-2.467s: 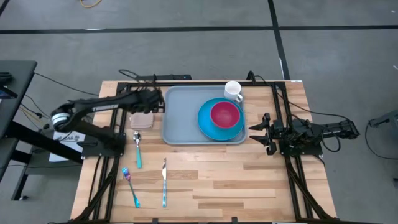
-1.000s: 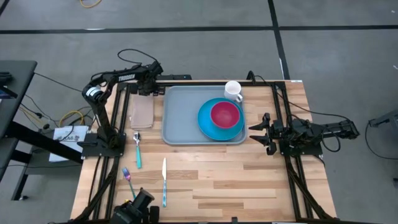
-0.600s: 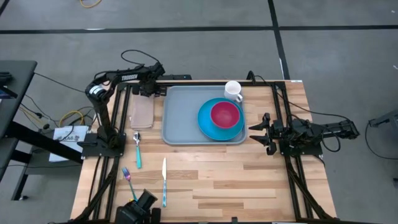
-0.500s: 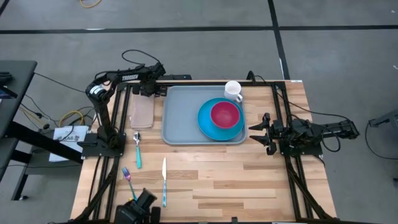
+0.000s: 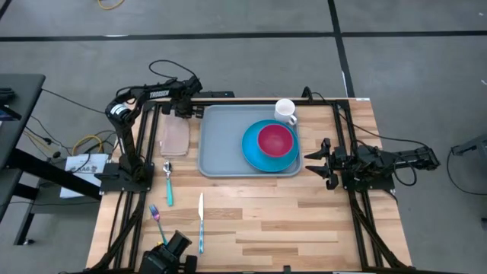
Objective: Set up tray
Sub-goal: Put the pink napkin to the left of the blue plate on the gray serving tray
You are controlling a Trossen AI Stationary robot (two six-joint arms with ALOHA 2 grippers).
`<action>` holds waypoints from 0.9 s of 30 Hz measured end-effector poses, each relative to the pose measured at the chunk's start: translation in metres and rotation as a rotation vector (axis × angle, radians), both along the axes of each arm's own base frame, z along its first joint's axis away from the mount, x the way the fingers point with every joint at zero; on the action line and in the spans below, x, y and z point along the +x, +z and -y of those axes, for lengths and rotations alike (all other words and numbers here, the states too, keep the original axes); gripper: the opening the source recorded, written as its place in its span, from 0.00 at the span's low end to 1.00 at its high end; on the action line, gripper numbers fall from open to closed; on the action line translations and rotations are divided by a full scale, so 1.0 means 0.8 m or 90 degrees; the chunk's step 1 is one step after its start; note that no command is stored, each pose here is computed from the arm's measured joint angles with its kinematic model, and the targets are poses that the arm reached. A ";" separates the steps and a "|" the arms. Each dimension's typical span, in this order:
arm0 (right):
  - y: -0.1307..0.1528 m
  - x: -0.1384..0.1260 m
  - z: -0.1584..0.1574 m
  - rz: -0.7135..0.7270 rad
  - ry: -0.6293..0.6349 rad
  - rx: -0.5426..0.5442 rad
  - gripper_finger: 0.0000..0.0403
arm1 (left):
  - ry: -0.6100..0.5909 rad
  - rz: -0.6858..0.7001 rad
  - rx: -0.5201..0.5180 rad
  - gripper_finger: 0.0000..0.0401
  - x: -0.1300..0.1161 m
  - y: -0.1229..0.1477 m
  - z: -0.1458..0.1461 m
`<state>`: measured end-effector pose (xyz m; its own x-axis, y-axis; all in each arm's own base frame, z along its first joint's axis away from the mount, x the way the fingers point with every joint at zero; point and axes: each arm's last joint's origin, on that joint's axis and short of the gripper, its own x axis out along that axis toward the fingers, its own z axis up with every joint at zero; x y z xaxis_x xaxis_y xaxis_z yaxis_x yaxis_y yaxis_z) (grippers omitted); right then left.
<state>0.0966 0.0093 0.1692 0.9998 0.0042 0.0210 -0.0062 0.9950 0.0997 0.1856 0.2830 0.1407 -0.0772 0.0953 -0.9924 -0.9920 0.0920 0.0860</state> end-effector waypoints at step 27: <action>0.000 0.000 0.000 0.000 0.000 0.000 0.45 | -0.125 0.256 -0.011 0.00 0.075 0.079 0.079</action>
<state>0.0966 0.0093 0.1692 0.9998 0.0042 0.0214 -0.0063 0.9950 0.0997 0.2460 0.2196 0.2037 0.3326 0.0534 -0.9415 -0.9100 0.2801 -0.3056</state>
